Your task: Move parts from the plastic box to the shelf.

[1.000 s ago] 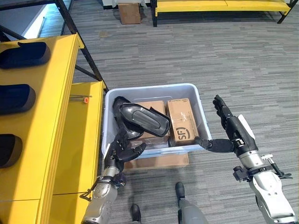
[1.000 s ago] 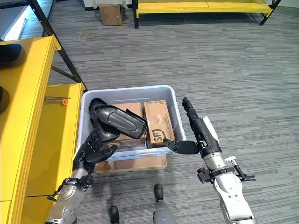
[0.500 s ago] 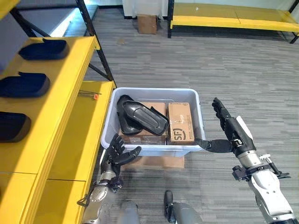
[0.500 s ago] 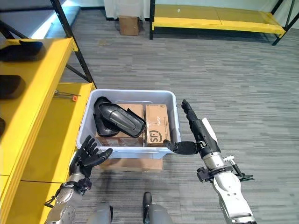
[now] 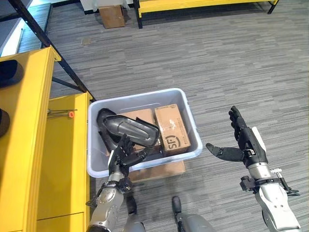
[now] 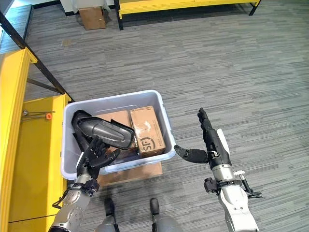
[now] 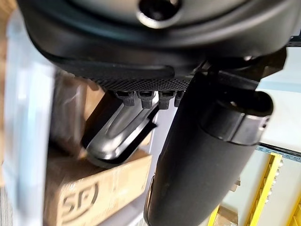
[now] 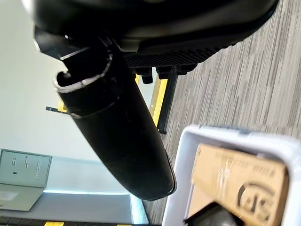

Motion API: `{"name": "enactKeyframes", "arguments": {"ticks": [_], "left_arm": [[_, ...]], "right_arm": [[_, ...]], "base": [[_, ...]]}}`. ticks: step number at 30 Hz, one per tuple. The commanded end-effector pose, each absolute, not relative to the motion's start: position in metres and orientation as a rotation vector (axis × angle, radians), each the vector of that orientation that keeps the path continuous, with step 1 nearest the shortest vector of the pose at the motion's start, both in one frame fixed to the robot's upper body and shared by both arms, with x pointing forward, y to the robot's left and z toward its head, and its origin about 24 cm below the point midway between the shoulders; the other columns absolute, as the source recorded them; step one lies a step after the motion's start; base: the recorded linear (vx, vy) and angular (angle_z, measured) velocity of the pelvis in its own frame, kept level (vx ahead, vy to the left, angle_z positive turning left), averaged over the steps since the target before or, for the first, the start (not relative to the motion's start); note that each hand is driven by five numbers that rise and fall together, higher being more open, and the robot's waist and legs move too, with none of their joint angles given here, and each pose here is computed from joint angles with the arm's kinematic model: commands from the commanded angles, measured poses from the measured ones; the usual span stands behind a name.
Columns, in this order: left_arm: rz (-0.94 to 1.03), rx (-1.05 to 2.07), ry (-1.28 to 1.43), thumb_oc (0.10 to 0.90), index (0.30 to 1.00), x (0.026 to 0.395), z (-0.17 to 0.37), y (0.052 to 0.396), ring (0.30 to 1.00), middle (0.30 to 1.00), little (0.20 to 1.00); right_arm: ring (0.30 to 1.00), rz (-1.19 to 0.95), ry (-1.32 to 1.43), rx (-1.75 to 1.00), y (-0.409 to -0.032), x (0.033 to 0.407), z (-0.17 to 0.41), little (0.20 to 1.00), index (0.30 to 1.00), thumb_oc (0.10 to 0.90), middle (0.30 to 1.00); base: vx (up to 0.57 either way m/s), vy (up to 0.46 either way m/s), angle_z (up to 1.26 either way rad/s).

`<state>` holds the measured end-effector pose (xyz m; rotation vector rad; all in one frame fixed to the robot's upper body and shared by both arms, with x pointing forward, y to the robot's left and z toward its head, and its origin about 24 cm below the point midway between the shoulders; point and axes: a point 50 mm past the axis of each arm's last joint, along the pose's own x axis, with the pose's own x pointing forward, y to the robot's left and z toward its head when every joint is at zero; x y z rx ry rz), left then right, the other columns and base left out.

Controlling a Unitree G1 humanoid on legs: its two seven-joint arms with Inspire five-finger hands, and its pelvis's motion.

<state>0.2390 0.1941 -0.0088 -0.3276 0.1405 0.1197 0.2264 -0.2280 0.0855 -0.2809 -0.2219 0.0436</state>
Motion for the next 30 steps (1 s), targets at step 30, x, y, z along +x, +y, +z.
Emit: {"name": "enactKeyframes", "arguments": {"ticks": [30], "left_arm": [[0.055,-0.241,-0.1,0.9,1.0,0.246,0.042,0.216,1.0,1.0,1.0]], "right_arm": [[1.0,0.266,-0.668,-1.325,-0.215,0.291,0.246,1.0,1.0,0.9,1.0]], "base": [[0.01,-0.003,0.08]]}}
